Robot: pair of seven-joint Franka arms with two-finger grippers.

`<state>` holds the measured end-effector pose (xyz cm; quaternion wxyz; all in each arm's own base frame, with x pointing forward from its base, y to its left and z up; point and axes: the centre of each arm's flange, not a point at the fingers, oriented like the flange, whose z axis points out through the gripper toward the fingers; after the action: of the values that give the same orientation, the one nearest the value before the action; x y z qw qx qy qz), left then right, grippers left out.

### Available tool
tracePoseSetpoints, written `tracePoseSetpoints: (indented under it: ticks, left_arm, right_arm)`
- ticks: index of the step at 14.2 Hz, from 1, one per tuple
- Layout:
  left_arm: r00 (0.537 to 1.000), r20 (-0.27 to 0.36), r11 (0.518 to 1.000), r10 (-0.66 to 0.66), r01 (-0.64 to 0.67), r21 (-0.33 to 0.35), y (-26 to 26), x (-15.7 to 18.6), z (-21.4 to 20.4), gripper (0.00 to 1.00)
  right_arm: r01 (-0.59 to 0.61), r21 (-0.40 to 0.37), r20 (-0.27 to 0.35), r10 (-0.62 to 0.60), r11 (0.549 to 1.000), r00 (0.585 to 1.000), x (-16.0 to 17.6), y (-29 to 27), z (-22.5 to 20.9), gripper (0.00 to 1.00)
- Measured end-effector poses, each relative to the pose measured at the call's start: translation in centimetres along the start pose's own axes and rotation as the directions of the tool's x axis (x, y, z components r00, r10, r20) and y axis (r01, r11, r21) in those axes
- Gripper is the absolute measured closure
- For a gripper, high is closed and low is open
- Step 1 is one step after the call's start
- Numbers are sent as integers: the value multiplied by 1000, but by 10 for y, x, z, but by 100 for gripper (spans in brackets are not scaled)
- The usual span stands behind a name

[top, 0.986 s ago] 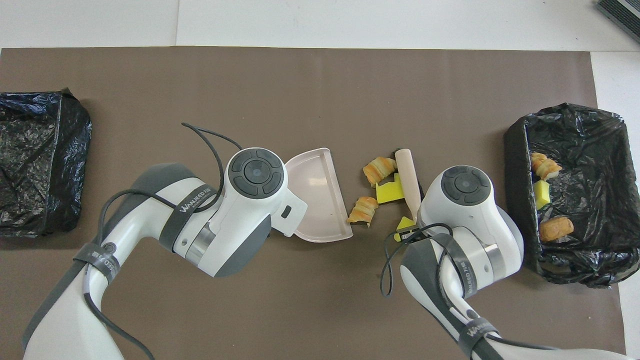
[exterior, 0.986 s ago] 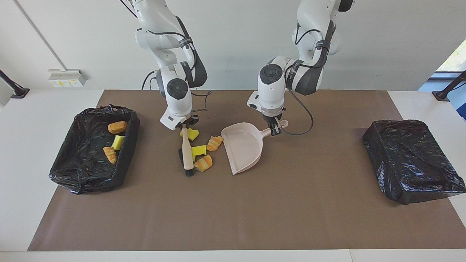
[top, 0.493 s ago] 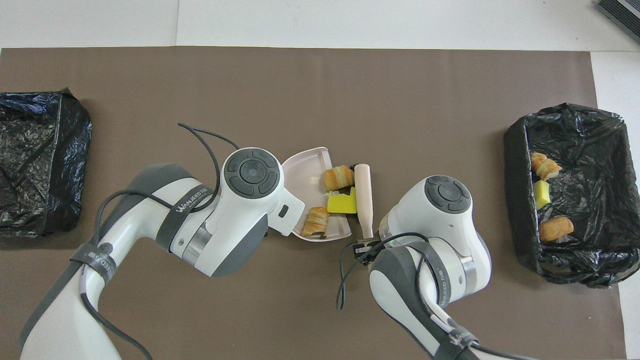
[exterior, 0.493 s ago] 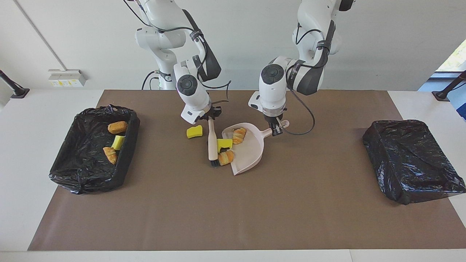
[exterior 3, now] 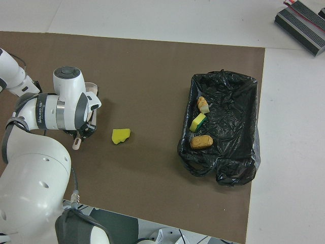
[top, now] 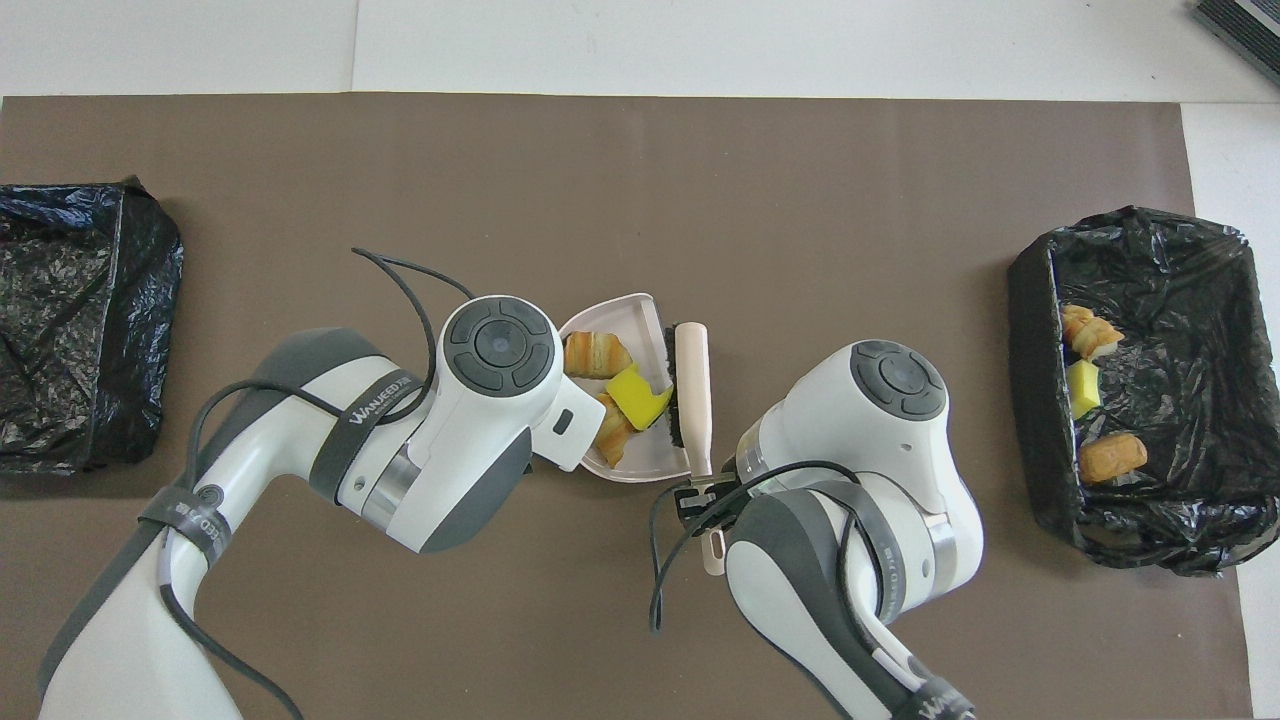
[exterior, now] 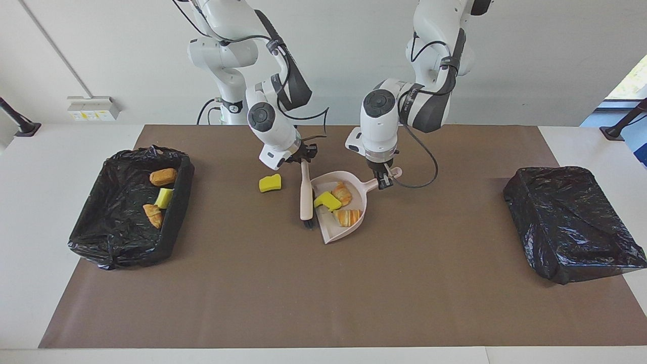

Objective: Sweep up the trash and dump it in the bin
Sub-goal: 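Sweep the remaining pieces with the right gripper into the dustpan held by the left gripper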

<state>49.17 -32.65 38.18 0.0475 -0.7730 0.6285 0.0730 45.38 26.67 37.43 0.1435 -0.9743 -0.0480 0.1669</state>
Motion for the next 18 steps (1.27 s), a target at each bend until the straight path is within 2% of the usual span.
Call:
tracePoseSetpoints:
  ticks: [1,4,6,10,14,18]
  left_arm:
    - [1000,1,1000,3,-3,-1,0,0,0,68]
    - [1000,1,1000,8,-8,-1,0,-2,0,68]
    - [1000,4,1000,13,-13,-3,2,-3,-1,68]
    - [999,15,999,36,-36,-9,18,-2,0,68]
    - [997,22,997,77,-77,-5,42,7,-2,68]
    - [994,38,994,107,-107,-10,66,8,2,68]
  right_arm:
    - [10,-36,0,-10,999,1000,-8,2,-13,74]
    - [-17,-231,-6,16,973,1000,-39,19,-51,74]
    - [-29,-311,-2,30,950,1000,-59,24,-64,74]
    - [-71,-428,32,94,901,995,-97,63,-35,74]
    - [-151,-443,53,194,884,980,-128,117,-10,74]
    - [-173,-427,19,200,888,980,-130,141,25,74]
